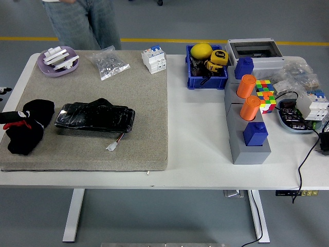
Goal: Pick the rag up,wipe the panel,place it on the desk
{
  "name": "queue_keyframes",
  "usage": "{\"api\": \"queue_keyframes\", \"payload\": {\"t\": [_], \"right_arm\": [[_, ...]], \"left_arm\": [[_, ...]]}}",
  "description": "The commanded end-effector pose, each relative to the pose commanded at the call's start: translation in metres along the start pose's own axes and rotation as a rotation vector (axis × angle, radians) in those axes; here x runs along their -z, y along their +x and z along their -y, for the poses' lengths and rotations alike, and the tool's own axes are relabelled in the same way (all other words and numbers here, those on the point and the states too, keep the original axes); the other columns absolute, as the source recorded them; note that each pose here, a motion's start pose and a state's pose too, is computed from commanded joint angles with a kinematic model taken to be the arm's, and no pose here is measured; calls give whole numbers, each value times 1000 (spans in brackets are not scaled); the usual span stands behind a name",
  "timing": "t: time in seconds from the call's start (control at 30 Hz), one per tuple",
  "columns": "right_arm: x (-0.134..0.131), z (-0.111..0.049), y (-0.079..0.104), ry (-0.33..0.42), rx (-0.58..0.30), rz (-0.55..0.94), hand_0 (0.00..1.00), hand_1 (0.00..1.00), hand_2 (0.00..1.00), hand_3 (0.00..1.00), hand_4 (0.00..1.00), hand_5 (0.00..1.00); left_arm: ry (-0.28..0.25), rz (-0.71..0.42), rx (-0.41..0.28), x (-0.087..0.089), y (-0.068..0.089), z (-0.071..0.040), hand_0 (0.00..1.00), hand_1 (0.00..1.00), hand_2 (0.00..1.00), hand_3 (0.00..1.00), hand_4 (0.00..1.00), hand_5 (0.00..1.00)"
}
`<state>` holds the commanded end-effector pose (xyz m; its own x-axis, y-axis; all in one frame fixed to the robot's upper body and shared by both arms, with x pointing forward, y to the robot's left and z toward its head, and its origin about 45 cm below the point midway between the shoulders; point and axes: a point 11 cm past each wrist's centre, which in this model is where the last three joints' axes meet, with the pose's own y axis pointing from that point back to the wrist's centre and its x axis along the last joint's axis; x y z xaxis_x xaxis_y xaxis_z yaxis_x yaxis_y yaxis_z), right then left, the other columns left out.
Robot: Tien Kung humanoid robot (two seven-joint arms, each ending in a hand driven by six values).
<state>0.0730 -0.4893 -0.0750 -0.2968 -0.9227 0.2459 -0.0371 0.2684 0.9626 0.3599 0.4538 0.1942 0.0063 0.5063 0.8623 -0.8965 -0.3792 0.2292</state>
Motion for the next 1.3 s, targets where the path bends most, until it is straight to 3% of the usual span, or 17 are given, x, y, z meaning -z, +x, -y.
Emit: {"api": "queue_keyframes", "payload": {"t": [0.43,0.83,0.87,1.03,1.07,1.23,1.27,1.3], "right_arm": [[3,-1,2,17,-2,0,710,593,647,638,998,567],[6,-1,3,26,-3,-1,708,590,647,637,998,565],[6,-1,3,26,-2,-1,709,591,647,637,998,567],[7,-2,3,28,-2,-4,709,591,647,637,998,567],[8,-2,3,29,-2,-4,708,590,646,636,998,567],[10,-2,4,33,-6,-1,708,590,646,636,998,567],[10,-2,4,34,-7,0,709,590,646,637,998,567],[10,-2,5,35,-8,1,709,590,646,637,998,567]], "left_arm": [[-1,1,26,-1,-20,5,801,849,908,860,998,395],[79,7,36,26,-31,17,770,808,885,838,998,403],[81,7,38,27,-32,17,708,744,880,829,998,400],[75,15,45,24,-37,17,708,744,880,829,998,400],[74,16,46,24,-37,18,621,651,858,825,998,397],[72,8,55,19,-42,19,621,651,858,825,998,397],[73,7,56,19,-43,19,550,551,842,813,983,337],[75,8,58,19,-43,19,550,551,842,813,983,337]]}}
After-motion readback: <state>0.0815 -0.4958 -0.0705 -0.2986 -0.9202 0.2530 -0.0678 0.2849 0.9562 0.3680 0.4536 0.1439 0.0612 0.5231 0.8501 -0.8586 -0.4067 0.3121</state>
